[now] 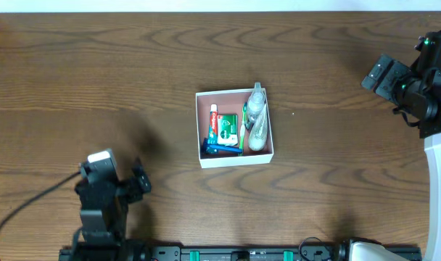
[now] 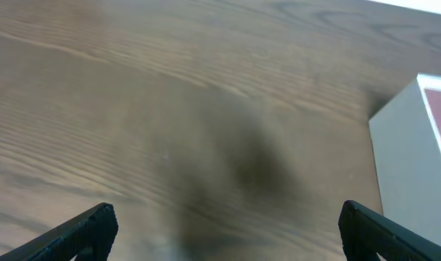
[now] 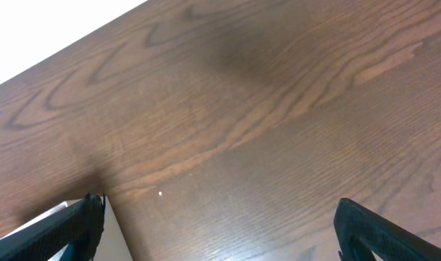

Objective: Pack container

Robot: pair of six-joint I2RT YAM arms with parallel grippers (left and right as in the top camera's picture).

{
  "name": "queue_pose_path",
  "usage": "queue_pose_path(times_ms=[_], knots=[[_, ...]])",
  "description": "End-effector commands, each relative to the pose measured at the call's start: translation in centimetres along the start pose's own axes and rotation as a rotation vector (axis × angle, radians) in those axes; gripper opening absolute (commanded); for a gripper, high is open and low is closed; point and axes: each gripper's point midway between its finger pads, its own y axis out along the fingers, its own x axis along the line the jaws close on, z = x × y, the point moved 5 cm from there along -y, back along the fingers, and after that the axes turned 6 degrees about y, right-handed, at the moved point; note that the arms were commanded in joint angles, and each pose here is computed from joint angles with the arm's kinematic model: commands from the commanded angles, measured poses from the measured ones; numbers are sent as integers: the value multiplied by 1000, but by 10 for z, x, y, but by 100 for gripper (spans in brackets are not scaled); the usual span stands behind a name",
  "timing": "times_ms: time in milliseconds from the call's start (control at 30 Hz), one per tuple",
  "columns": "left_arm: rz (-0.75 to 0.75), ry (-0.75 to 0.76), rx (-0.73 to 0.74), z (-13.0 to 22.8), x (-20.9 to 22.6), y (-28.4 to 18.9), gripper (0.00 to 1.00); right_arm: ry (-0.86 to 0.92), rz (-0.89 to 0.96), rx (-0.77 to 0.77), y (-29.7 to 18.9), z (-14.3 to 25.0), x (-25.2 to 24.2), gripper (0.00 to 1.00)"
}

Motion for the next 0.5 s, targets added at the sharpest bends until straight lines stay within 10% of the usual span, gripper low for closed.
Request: queue_pose_path(times_ms=[0, 467], knots=[[40, -5, -27, 16, -3, 3, 98, 15, -1, -8, -2, -3, 0, 99], [70, 6, -30, 57, -7, 23, 98, 15, -1, -8, -2, -3, 0, 99]])
